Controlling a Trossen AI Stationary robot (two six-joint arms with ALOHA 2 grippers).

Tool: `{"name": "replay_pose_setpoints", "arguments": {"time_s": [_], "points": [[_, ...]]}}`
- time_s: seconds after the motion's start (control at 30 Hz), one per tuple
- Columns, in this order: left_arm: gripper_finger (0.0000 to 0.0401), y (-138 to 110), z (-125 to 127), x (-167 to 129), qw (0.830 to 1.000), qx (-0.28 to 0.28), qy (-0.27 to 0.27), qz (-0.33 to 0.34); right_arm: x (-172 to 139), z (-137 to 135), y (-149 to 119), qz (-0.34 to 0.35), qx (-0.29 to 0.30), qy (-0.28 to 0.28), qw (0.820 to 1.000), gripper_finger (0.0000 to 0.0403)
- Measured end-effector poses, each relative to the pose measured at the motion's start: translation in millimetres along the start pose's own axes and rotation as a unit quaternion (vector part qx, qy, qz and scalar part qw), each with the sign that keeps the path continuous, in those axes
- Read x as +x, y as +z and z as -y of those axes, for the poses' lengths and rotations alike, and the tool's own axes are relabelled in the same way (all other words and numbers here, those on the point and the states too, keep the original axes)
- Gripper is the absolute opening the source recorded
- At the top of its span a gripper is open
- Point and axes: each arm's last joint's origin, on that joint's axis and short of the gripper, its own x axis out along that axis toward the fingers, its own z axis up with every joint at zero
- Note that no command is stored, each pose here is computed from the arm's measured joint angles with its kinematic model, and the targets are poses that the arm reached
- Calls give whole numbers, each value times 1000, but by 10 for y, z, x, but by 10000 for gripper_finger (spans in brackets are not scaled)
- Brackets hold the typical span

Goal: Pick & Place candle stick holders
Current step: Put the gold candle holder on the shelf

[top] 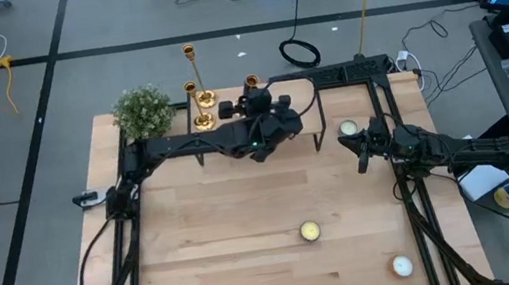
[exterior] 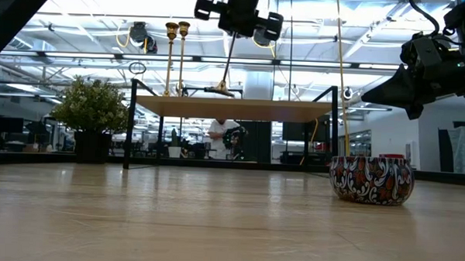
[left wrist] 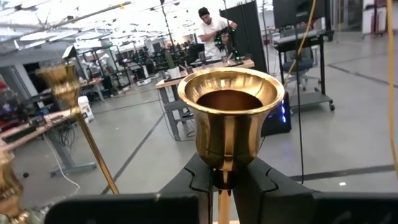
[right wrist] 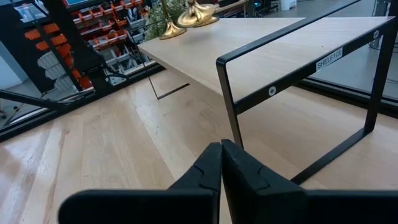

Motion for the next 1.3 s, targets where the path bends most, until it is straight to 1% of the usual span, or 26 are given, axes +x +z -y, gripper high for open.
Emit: {"name": "replay_pose_setpoints", "arguments": {"time_s": [0.07,0.27,0.4,0.7,0.77,0.93,1.07,1.3], "points": [[31,-36,-16,-11,1000,-16,-2,0,0,0,0,0,0,0,1000,4],[31,-19,-104,-85,1000,-14,-12,0,0,0,0,0,0,0,1000,4],[31,-5,-144,-39,1000,-23,-5,0,0,0,0,0,0,0,1000,4],[31,-40,-169,66,1000,-10,7,-1,0,0,1,0,1,0,1000,4],[31,-56,-183,84,1000,-22,9,-2,0,0,1,0,2,0,1000,4],[31,-101,-225,90,999,-34,10,-2,0,0,1,0,2,0,1000,4],[31,-123,-247,91,1000,-20,9,-2,0,0,1,1,2,0,1000,4],[31,-142,-262,131,999,-30,8,-11,0,0,1,0,2,0,1000,4]]}}
